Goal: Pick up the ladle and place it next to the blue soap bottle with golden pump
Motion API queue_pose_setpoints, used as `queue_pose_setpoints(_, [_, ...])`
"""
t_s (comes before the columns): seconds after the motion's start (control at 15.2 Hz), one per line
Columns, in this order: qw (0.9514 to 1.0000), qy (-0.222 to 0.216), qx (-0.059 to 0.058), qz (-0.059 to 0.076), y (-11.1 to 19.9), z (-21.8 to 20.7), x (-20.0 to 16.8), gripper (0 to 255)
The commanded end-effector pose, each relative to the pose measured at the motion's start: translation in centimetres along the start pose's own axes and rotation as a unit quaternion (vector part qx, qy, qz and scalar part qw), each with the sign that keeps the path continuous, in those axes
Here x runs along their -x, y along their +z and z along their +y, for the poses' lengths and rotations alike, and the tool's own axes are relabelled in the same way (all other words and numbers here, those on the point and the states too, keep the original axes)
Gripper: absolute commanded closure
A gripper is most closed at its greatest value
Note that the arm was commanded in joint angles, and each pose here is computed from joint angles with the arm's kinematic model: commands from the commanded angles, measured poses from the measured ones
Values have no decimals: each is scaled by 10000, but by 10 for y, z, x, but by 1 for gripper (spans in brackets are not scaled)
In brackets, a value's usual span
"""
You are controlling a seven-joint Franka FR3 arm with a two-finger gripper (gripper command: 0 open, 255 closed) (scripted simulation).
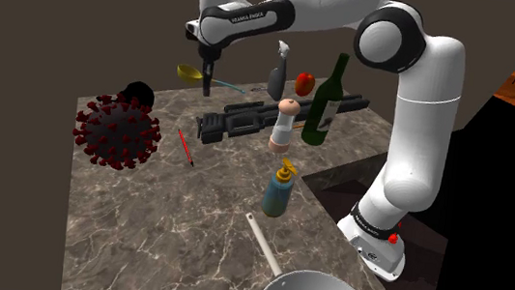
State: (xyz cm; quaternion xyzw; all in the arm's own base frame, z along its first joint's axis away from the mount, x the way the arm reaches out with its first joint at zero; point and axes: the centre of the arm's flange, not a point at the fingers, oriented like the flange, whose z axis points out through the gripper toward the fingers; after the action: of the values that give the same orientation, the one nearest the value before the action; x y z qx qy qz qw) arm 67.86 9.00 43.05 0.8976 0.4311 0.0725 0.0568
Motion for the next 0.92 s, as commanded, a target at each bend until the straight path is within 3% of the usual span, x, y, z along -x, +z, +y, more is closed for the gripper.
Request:
queue_pose_setpoints(0.0, [10000, 0, -1, -2, -12, 2, -1, 255])
queue_pose_setpoints(0.86, [10000, 0, -1, -2, -79, 13, -6, 255])
